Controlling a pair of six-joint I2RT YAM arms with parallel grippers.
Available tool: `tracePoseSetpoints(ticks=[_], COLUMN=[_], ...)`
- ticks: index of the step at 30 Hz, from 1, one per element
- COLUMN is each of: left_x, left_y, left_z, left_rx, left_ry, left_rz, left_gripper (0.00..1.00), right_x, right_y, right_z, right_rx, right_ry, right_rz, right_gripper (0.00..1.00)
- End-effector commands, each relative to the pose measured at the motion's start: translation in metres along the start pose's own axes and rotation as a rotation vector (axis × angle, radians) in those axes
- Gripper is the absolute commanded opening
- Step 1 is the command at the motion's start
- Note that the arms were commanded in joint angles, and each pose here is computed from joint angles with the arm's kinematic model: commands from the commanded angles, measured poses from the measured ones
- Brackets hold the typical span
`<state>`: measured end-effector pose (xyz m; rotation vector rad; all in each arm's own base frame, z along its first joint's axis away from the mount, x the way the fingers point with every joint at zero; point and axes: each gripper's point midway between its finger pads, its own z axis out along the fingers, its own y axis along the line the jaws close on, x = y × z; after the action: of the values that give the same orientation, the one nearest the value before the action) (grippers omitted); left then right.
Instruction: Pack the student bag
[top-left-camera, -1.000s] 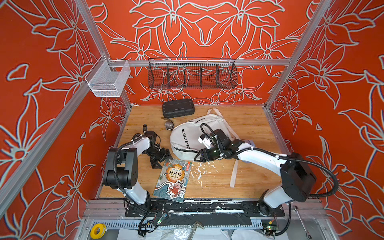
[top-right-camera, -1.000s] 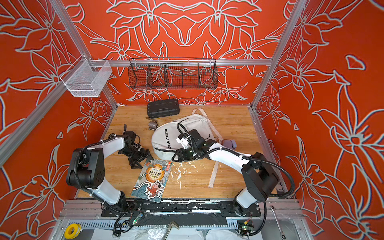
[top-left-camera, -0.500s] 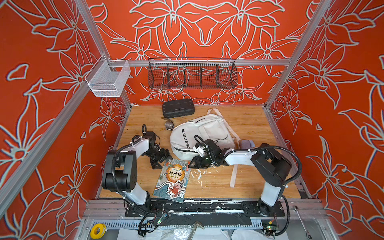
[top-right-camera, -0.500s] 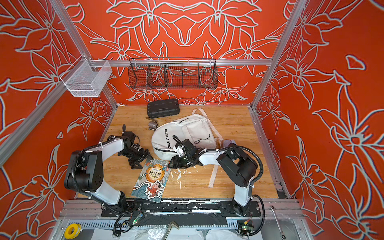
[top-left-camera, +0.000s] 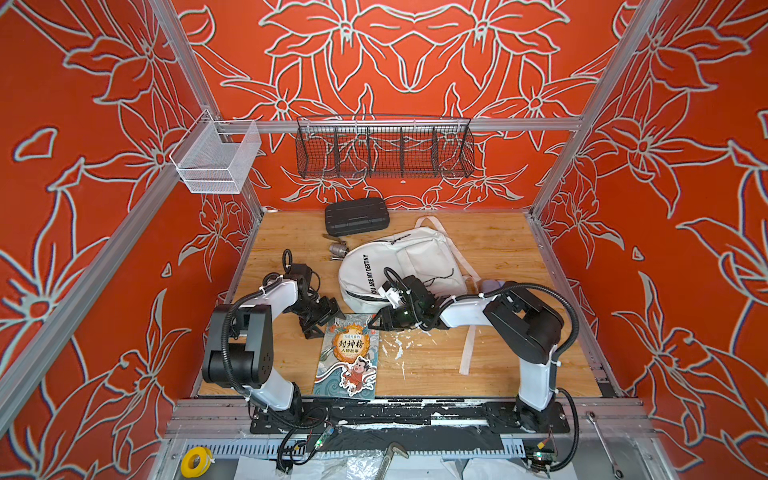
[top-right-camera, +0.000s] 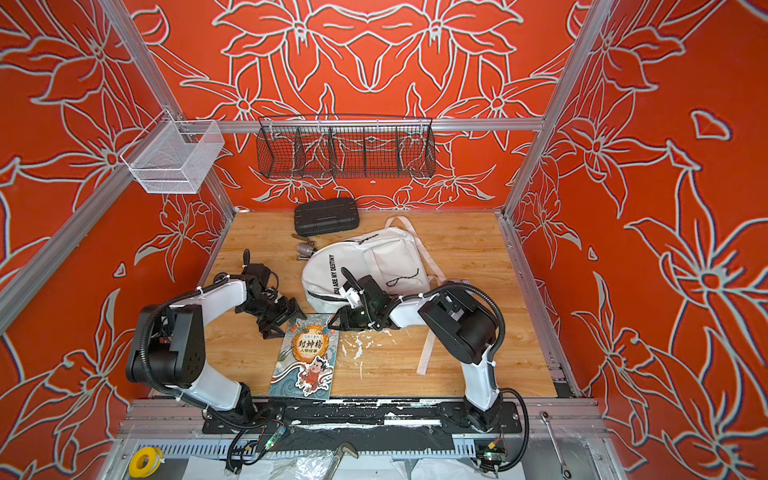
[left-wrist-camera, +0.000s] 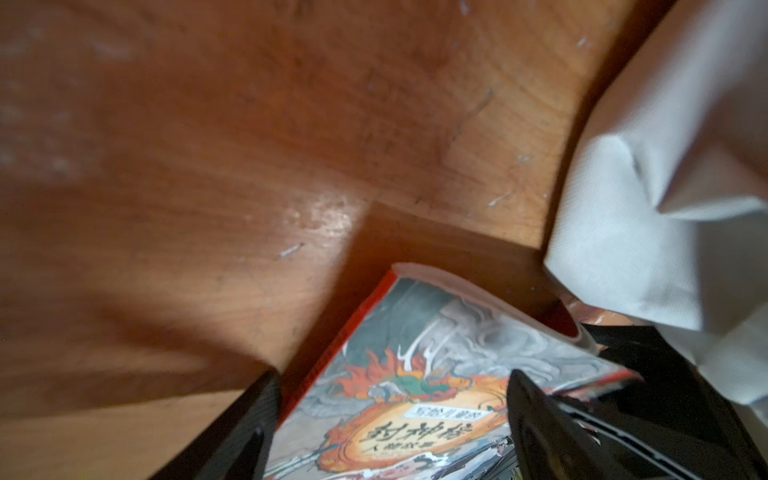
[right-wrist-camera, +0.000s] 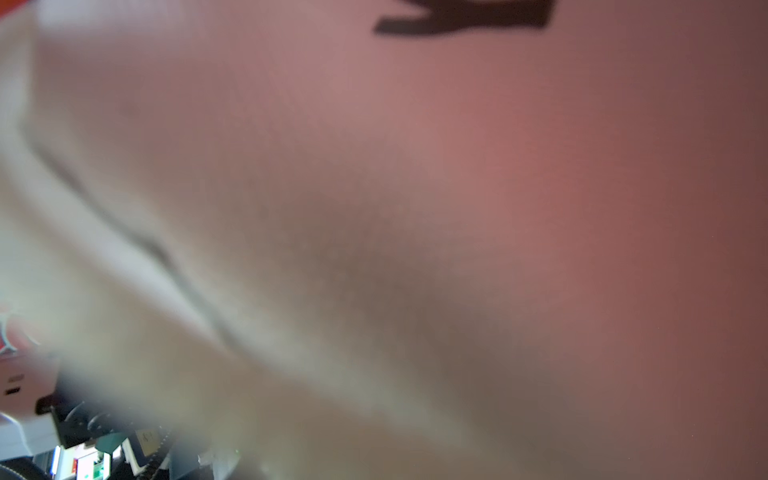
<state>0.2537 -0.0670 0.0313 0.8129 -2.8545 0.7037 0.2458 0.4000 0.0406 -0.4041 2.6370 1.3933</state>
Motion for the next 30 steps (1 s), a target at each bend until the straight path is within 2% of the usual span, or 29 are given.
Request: tracePoseSetpoints(ticks=[1, 9, 12, 15, 18, 24, 26, 30], left_x=[-0.002, -0.017, -0.021, -0.024, -0.033, -0.047, -0.047, -0.041], left_y=[0.025, 0.013, 0.008, 0.005, -0.006, -0.051, -0.057, -0.061], left_z=[0.019, -0.010, -0.021, -0.039, -0.069, -0.137, -0.142, -0.133], left_rx=[-0.100, -0.123, -0.124, -0.137, -0.109, 0.110, 0.157, 0.191], left_ry=[-0.004, -0.097, -0.129, -0.177, -0.275, -0.518, -0.516, -0.416], left_rz=[-0.017, 0.005, 0.013, 0.029, 0.070, 0.237, 0.269, 0.308], left_gripper=[0.86, 0.86, 0.86, 0.86, 0.91, 0.98, 0.99, 0.98], right_x=[-0.003, -0.022, -0.029, -0.038, -0.051, -0.076, -0.087, -0.105], right_y=[0.008, 0.045, 0.063, 0.085, 0.111, 0.141, 0.147, 0.157], right_z=[0.009, -0.004, -0.008, -0.016, -0.031, -0.058, -0.064, -0.083], right_rx=[-0.023, -0.087, -0.122, -0.150, -0.168, -0.128, -0.175, -0.280], right_ry=[0.005, -0.039, -0.036, -0.048, -0.073, -0.106, -0.117, -0.161], right_rz=[-0.015, -0.100, -0.144, -0.190, -0.248, -0.372, -0.380, -0.409], right_gripper=[0.37, 0.09, 0.03, 0.00, 0.00, 0.00, 0.00, 0.00])
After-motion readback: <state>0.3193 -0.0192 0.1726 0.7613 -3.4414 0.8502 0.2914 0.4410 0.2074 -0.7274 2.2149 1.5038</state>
